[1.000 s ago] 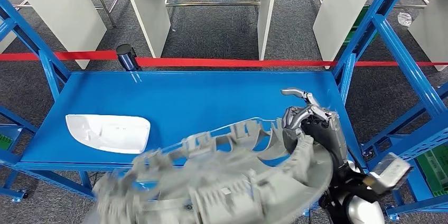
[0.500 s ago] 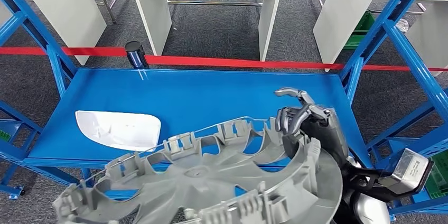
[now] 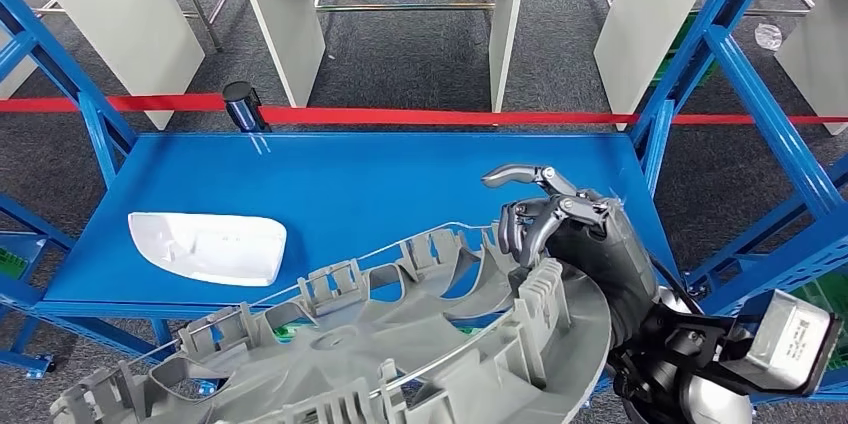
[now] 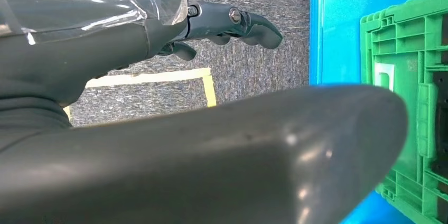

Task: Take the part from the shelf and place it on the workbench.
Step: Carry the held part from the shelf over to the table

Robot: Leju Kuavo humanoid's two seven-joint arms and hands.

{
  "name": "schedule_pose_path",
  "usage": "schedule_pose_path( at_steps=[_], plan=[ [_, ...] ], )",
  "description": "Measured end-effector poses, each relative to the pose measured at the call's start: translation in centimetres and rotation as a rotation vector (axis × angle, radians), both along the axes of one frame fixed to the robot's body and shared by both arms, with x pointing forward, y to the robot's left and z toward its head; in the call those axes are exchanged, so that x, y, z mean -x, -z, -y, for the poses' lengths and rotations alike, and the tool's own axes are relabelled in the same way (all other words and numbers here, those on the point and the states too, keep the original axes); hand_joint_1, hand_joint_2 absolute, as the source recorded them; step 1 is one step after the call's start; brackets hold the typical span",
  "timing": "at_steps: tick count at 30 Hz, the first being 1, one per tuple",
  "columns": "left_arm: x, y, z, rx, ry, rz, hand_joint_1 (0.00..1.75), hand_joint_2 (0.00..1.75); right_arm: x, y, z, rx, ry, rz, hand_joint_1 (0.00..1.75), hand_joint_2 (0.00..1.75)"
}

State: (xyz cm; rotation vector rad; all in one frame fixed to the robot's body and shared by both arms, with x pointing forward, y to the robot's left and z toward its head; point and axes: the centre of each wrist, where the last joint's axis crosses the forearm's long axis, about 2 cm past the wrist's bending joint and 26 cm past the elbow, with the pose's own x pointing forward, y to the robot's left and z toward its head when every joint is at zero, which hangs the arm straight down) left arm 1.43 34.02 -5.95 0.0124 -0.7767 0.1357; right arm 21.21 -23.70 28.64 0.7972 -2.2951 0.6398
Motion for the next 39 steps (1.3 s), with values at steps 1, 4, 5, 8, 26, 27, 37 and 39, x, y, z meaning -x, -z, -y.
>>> schedule_pose_path(
  at_steps=[1, 4, 5, 8, 26, 27, 37, 39],
  plan=[
    [0.0, 0.0, -0.1, -0.001, 0.0, 0.001, 0.0, 0.0, 0.0, -0.1, 0.0, 0.0, 0.001, 0.003, 1.75, 1.75],
    [-0.2, 0.0, -0.2, -0.005, 0.002, 0.003, 0.0, 0.0, 0.1, -0.2, 0.0, -0.003, -0.001, 0.011, 1.75, 1.75],
    [-0.2, 0.0, -0.2, -0.006, 0.004, 0.002, 0.0, 0.0, 0.1, -0.3, 0.1, -0.003, -0.005, 0.013, 1.75, 1.75],
    [-0.3, 0.0, -0.2, -0.002, 0.012, -0.011, 0.0, 0.0, 0.0, -0.3, 0.3, -0.01, -0.031, 0.021, 1.75, 1.75],
    [1.2, -0.3, -0.8, -0.005, -0.167, -0.184, 0.0, 0.0, -0.8, 0.4, 1.6, -0.019, -0.03, 0.0, 1.75, 1.75],
    [1.4, -0.4, -0.8, -0.003, -0.197, -0.192, 0.0, 0.0, -0.8, 0.4, 1.7, -0.02, -0.033, -0.005, 1.75, 1.75],
    [0.6, -1.6, -0.2, 0.008, -0.243, -0.184, 0.0, 0.0, -1.1, 0.9, 2.4, -0.013, -0.097, -0.05, 1.75, 1.75],
    [0.5, -1.6, 0.3, 0.018, -0.26, -0.188, 0.0, 0.0, -1.1, 1.1, 2.5, -0.003, -0.095, -0.062, 1.75, 1.75]
  ],
)
